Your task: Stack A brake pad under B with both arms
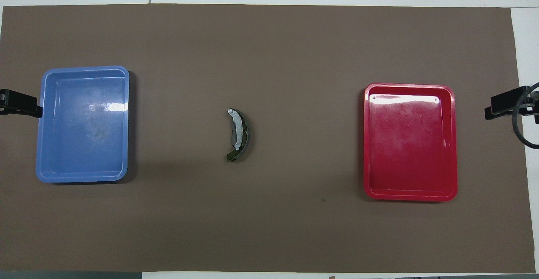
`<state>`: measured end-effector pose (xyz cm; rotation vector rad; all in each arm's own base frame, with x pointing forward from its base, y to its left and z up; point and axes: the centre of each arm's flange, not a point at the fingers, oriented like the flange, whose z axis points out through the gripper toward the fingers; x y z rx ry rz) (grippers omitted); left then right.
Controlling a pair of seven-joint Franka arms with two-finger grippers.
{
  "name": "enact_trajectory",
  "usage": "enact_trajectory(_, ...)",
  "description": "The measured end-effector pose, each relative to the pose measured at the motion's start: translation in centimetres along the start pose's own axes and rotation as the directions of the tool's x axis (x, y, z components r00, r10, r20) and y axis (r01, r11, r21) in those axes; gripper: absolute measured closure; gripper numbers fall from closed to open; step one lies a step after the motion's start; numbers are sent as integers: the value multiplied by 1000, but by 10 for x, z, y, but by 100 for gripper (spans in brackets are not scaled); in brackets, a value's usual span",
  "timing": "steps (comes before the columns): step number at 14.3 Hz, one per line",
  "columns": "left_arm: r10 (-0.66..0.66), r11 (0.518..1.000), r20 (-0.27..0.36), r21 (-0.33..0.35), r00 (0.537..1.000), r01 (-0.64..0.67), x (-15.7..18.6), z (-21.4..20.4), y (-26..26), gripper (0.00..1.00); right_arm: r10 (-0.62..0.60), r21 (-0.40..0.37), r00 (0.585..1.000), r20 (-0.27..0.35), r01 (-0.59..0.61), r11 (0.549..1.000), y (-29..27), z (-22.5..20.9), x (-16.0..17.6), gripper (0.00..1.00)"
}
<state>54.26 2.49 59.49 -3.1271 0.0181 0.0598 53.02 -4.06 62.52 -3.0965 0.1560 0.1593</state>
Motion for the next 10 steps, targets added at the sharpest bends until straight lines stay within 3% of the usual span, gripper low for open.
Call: enact_trajectory(10, 0, 1000, 0, 0, 1000, 0, 0, 0, 0, 0, -15, -49, 1000, -18, 14, 999, 9, 2, 2, 0)
